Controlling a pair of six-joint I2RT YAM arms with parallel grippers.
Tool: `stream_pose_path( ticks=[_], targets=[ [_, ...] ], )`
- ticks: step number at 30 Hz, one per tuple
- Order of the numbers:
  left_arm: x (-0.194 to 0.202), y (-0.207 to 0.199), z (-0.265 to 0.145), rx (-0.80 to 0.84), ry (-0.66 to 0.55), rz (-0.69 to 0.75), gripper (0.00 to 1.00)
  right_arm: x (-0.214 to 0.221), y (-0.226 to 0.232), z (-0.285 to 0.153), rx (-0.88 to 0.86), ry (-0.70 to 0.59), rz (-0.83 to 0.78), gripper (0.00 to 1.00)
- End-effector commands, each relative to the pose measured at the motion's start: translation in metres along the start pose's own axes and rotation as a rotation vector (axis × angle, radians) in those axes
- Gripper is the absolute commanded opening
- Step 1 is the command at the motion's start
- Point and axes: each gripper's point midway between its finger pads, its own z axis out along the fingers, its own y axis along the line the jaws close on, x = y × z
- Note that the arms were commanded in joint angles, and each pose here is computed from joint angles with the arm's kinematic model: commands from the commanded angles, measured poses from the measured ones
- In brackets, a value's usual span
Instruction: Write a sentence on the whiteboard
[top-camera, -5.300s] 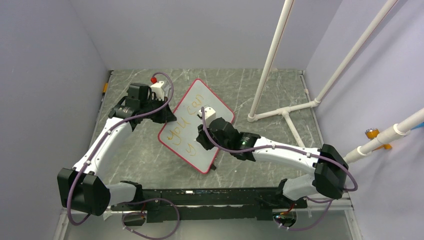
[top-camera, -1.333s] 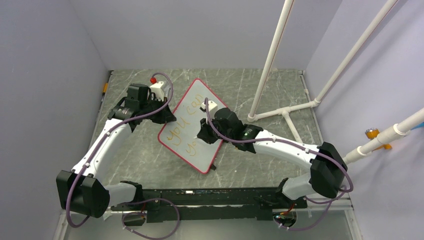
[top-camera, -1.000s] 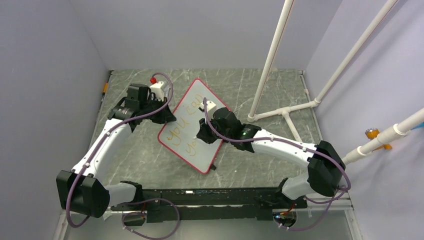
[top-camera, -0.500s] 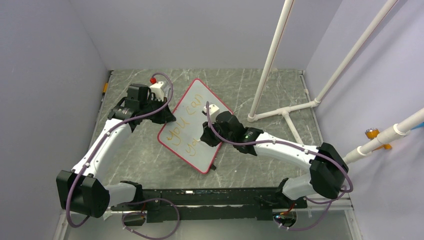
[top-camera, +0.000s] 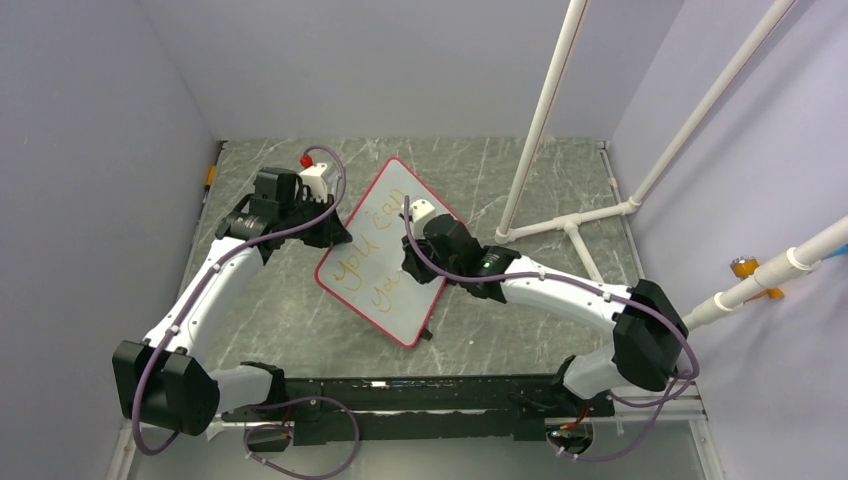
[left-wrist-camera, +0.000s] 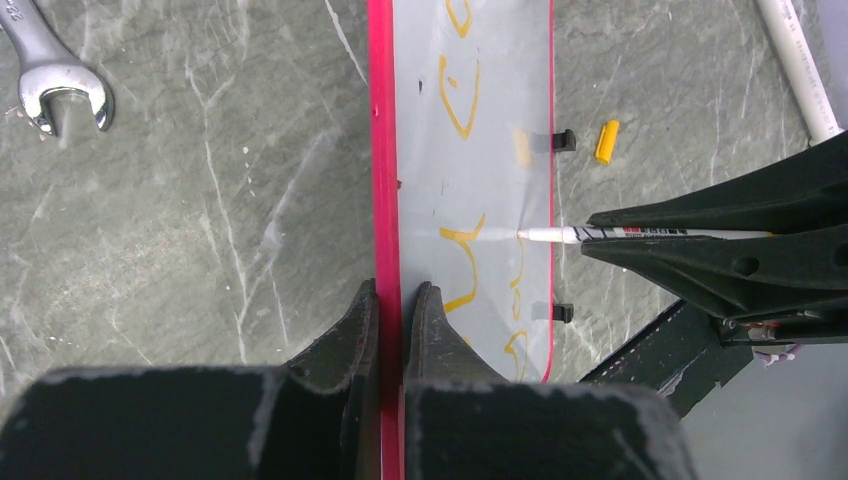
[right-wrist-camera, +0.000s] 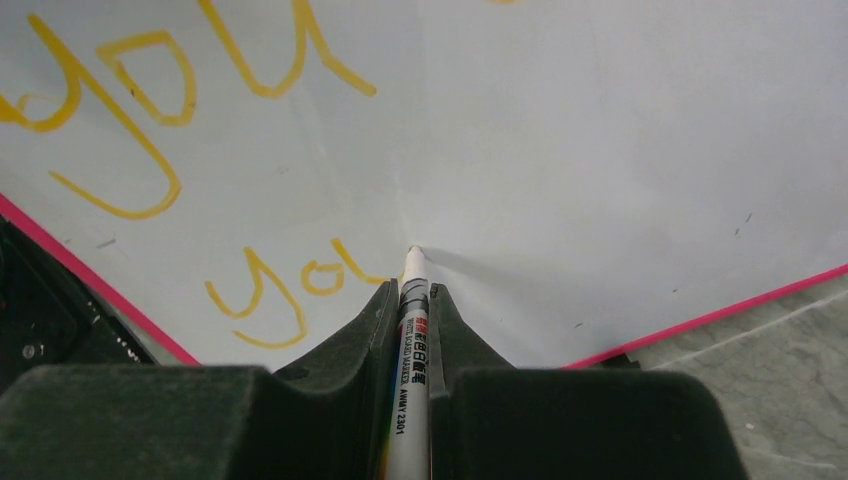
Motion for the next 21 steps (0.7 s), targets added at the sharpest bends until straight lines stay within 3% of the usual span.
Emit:
stream_pose_path(
  ticks=[1, 11, 21],
  targets=[
    [-0.011, 0.030, -0.002, -0.146, -0.040, 0.109, 0.00, -0.033, 0.003, 0.003, 0.009, -0.069, -0.024, 0.00],
    [-0.011, 0.031, -0.002, -0.150, -0.038, 0.110, 0.00, -0.051, 0.014, 0.005, -0.036, -0.098, -0.016, 0.00],
    [-0.011, 0.031, -0.002, -0.150, -0.039, 0.110, 0.00, -0.014, 0.008, 0.006, -0.029, -0.035, 0.002, 0.00]
  ],
)
